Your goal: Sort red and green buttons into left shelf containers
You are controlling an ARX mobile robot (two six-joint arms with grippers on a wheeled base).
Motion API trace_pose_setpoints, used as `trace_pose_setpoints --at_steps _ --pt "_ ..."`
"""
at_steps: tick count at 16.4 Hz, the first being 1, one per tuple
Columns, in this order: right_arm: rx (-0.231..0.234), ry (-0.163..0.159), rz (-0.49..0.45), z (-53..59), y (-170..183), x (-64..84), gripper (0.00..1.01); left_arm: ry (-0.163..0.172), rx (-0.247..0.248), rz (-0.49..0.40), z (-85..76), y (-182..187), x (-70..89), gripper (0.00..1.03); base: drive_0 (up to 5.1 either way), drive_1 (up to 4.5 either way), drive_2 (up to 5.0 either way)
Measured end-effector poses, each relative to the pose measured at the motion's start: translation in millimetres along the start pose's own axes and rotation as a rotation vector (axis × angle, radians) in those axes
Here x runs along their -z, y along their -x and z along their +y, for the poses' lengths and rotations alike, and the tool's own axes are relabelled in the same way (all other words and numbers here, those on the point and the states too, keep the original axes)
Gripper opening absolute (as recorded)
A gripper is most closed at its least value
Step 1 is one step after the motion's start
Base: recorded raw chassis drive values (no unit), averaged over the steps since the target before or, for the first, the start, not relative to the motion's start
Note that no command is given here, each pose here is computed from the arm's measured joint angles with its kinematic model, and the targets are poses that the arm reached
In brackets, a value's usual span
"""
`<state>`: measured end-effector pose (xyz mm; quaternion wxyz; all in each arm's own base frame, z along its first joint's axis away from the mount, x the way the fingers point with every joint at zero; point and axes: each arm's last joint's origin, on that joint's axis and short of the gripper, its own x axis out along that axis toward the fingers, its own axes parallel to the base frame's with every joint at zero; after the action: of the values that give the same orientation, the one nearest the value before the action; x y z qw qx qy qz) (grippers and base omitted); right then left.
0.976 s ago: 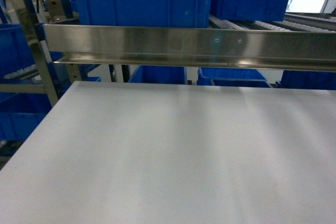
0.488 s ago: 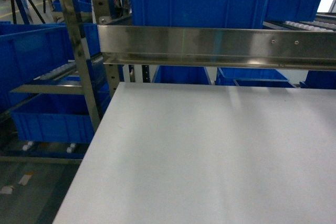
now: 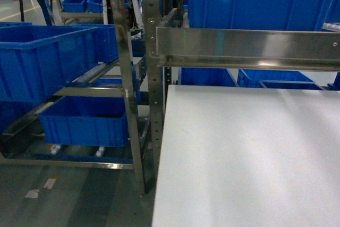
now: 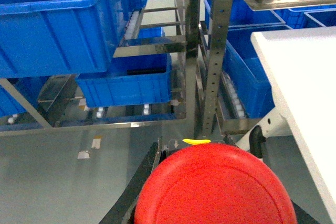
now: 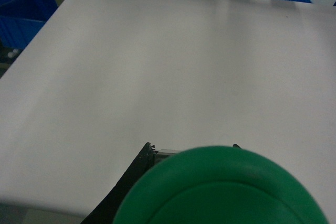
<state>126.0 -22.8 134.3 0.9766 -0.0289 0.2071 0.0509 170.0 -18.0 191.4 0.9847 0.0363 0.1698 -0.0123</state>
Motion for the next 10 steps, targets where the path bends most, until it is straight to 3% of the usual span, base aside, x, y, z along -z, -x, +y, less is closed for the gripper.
trace_pose_setpoints --at_steps 10 --pt "0.0 -0.001 0.003 0.0 -0.1 0.3 0.35 0.0 0.0 0.0 -0.1 -0.1 0.0 0.26 -5.0 2.5 2.5"
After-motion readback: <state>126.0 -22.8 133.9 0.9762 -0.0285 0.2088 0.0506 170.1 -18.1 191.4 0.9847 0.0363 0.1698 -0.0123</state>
